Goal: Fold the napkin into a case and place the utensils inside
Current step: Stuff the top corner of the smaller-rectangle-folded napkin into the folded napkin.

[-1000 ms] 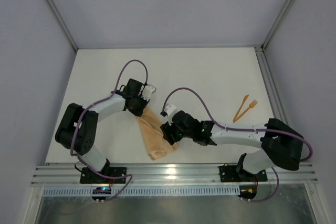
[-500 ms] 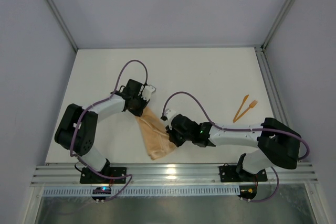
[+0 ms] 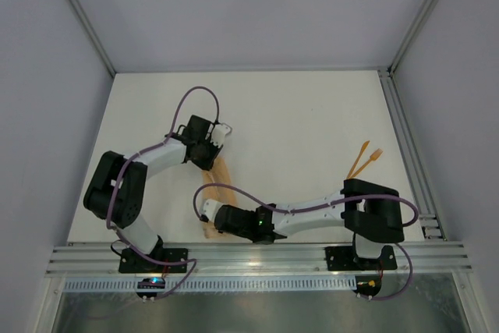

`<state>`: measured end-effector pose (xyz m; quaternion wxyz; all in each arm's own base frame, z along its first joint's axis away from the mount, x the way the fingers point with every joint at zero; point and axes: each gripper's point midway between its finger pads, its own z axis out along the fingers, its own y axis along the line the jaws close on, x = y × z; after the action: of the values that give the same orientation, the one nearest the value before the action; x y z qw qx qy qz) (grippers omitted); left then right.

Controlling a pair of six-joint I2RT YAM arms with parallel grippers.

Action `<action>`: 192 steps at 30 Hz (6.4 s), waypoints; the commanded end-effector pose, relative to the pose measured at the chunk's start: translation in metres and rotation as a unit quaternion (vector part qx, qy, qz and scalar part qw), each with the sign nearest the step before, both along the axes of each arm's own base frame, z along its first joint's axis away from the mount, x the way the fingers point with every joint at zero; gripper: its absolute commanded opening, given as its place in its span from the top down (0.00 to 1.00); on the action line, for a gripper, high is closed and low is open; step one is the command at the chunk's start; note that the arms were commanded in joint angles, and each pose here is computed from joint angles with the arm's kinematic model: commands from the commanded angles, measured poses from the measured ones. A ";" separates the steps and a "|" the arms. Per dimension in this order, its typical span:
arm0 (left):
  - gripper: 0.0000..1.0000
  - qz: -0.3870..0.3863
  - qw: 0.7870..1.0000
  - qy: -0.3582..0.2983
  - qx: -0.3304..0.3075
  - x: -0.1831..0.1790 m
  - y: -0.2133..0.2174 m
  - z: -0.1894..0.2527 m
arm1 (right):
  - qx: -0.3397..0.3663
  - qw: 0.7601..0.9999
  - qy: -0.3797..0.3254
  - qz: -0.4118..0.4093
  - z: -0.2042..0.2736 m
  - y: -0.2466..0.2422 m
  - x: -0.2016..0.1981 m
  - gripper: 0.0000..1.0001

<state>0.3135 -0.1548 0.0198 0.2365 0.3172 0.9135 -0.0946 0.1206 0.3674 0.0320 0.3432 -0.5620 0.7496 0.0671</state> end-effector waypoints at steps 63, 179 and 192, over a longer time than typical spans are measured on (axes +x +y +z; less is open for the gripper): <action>1.00 -0.013 0.996 0.018 -0.081 -0.005 0.001 0.018 | 0.299 0.953 0.038 -0.023 0.007 0.054 0.124 0.53; 1.00 -0.068 0.983 -0.117 -0.127 -0.004 -0.007 0.042 | 0.241 0.965 0.096 -0.033 -0.037 0.047 0.119 0.89; 1.00 -0.122 0.978 -0.126 -0.115 -0.021 -0.005 0.039 | 0.241 0.949 0.165 -0.120 -0.032 0.063 0.140 0.88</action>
<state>0.2980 -0.1472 0.0473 0.3540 0.3615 0.8454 -0.1711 0.2639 0.4382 0.0269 0.4092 -0.3783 0.7688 0.3136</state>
